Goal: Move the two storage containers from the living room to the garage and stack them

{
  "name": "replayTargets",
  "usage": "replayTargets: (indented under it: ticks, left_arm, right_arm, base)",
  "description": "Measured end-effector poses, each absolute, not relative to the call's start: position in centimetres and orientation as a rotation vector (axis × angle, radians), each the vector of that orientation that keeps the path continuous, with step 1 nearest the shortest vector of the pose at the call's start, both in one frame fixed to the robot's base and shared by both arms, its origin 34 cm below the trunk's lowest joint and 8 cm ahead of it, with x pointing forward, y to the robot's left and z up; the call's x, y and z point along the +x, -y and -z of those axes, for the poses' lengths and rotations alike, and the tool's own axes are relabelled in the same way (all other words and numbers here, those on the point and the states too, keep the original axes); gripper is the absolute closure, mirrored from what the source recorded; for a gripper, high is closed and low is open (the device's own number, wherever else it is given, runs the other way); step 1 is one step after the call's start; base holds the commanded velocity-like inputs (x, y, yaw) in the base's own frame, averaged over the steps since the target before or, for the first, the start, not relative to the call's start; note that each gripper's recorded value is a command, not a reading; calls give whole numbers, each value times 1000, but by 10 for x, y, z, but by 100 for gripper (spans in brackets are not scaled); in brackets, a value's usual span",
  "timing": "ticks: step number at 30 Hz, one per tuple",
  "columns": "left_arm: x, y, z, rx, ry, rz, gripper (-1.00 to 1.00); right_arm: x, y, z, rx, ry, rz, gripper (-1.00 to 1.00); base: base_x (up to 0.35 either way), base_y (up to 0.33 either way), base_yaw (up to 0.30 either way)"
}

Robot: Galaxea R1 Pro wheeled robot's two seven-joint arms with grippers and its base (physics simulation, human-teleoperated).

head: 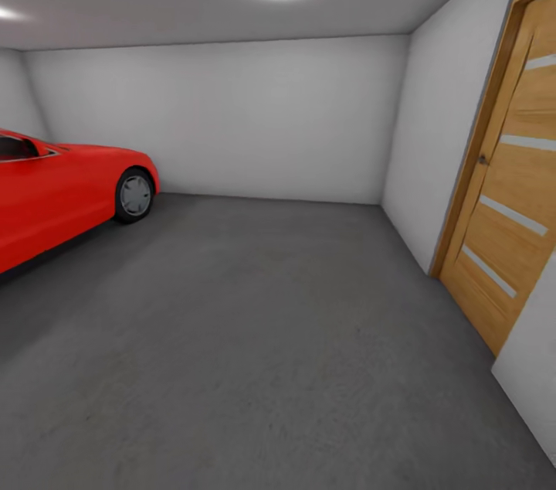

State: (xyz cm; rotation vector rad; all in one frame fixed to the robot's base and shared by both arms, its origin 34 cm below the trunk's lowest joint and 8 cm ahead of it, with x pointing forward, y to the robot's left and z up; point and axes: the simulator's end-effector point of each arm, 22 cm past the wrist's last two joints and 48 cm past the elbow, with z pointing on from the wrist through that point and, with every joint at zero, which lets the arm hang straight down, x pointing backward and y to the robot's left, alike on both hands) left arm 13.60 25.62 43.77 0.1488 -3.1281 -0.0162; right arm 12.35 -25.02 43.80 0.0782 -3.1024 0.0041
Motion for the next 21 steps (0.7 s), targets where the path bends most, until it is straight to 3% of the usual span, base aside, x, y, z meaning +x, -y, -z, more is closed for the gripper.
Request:
replayTargets:
  ticks: [5, 21]
  left_arm:
    - [136, -257, -438, 151, 3128, 18, -100]
    - [136, -259, -438, 255, 3122, 25, -100]
  right_arm:
    - [123, 250, -438, 78, 3102, -4, -100]
    - [124, 250, -438, 78, 3102, -4, -100]
  base:
    - [279, 0, -246]
    - [8, 0, -245]
